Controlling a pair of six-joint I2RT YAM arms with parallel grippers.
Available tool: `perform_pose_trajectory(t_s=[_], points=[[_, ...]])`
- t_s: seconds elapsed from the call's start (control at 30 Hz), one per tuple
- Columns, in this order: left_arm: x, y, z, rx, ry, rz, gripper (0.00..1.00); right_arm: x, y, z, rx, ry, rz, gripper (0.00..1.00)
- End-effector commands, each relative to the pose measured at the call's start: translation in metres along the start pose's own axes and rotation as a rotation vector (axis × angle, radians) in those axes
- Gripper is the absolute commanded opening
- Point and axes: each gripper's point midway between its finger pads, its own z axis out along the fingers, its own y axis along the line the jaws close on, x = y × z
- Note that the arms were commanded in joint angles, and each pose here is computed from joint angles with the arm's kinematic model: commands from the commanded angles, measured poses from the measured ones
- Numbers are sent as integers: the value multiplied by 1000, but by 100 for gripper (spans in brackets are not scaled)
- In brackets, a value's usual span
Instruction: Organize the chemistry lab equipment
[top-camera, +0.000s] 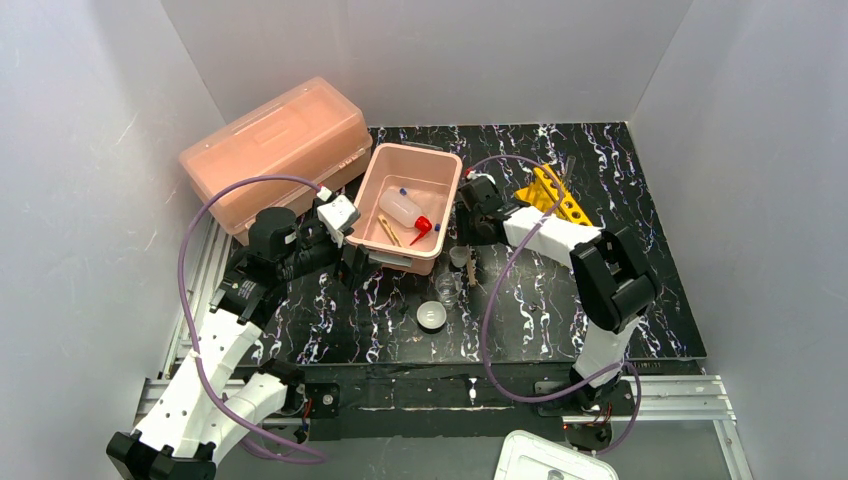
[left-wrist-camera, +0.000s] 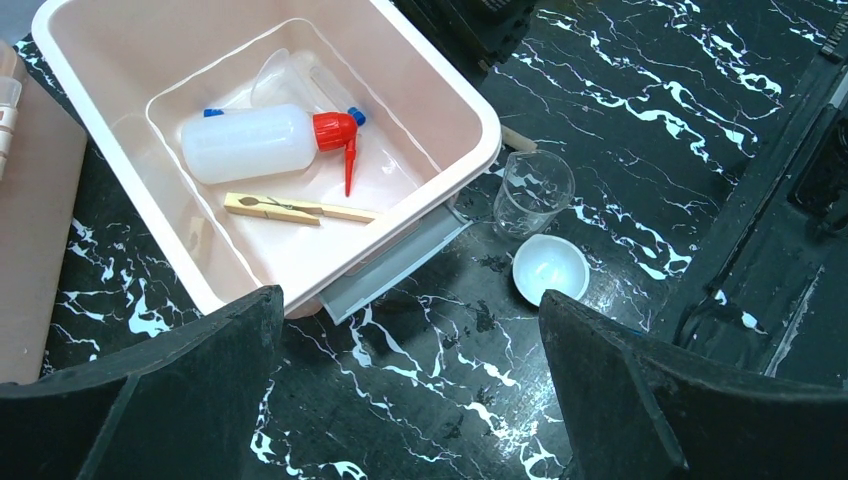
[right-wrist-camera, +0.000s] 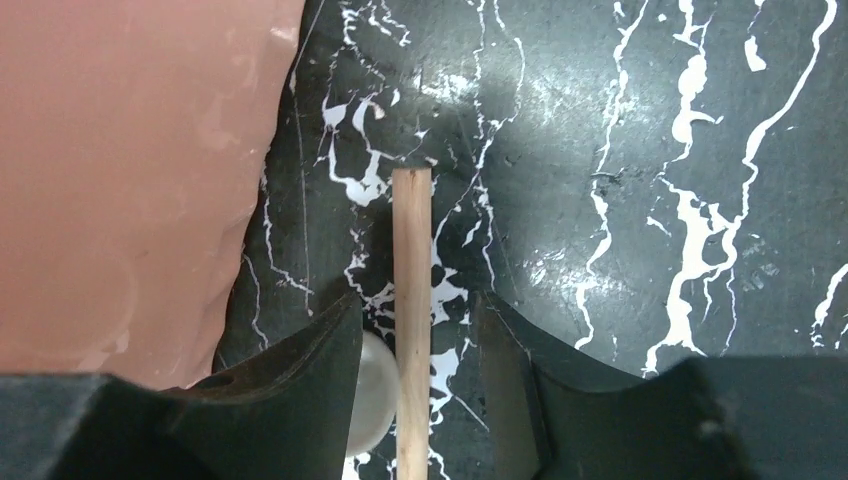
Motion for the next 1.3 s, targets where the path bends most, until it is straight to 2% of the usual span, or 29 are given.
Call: perform_pose_trajectory(t_s=[0.0, 0.33, 0.87, 1.0, 1.1, 1.27], points=[[-1, 0, -3, -2, -6, 10, 99, -21, 11, 10, -35, -38, 36, 52], [-2, -1, -2, 2, -7, 11, 99, -13, 8, 5, -38, -31, 44, 48], [-7, 0, -3, -1, -20, 15, 99, 17, -21, 20, 76, 36, 0, 33], [-4, 0, -3, -3, -17, 13, 99, 12, -27, 14, 86, 20, 7, 20], [-1, 1, -3, -9, -12, 11, 99, 0, -32, 1, 90, -11, 16, 4], [7, 3, -1, -27, 21, -37, 99, -38, -40, -45, 99, -120, 26, 1]])
